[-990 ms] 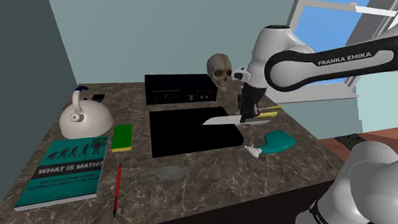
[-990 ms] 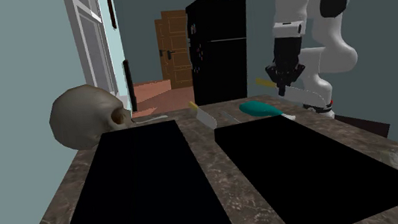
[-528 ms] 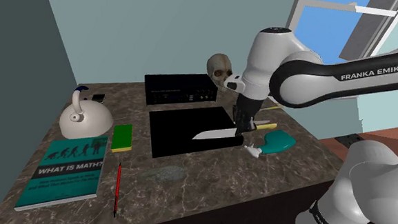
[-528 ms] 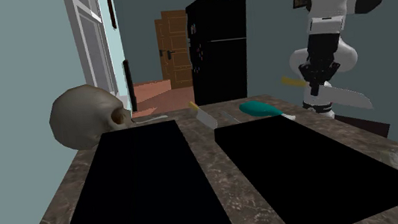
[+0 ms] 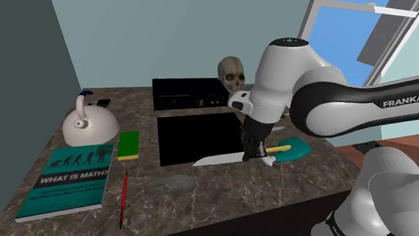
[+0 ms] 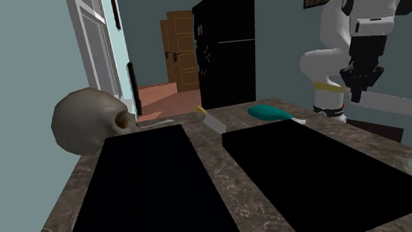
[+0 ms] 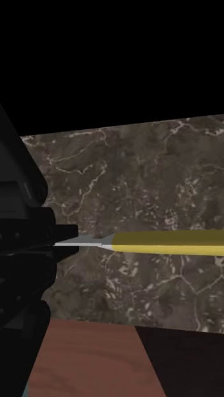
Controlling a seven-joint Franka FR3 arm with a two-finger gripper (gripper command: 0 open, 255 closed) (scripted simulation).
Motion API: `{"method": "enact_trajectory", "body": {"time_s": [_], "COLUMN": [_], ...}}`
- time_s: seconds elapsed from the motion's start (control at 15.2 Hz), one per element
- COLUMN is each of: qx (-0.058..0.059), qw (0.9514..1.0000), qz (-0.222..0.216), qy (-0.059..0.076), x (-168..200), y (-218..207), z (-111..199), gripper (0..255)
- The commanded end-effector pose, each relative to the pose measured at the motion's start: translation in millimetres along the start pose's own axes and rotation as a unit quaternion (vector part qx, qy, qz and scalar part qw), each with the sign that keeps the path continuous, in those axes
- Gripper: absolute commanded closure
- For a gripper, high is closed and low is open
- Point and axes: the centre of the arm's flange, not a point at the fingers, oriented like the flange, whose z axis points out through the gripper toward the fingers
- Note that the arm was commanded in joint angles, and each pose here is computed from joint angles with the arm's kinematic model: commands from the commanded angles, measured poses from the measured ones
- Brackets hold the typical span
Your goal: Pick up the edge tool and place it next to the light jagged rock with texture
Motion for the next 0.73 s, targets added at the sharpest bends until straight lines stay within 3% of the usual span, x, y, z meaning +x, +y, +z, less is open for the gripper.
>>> {"method": "enact_trajectory", "body": {"time_s": [0.0,0.66], "qx": [0.000,0.000], "qw": [1.0000,1.0000], "qz": [0.000,0.000], "qy": [0.000,0.000], "x": [-0.1,-0.6], "y": [-2.5,-6.0], "z": [11.7,64.4], "gripper": [255,255]}}
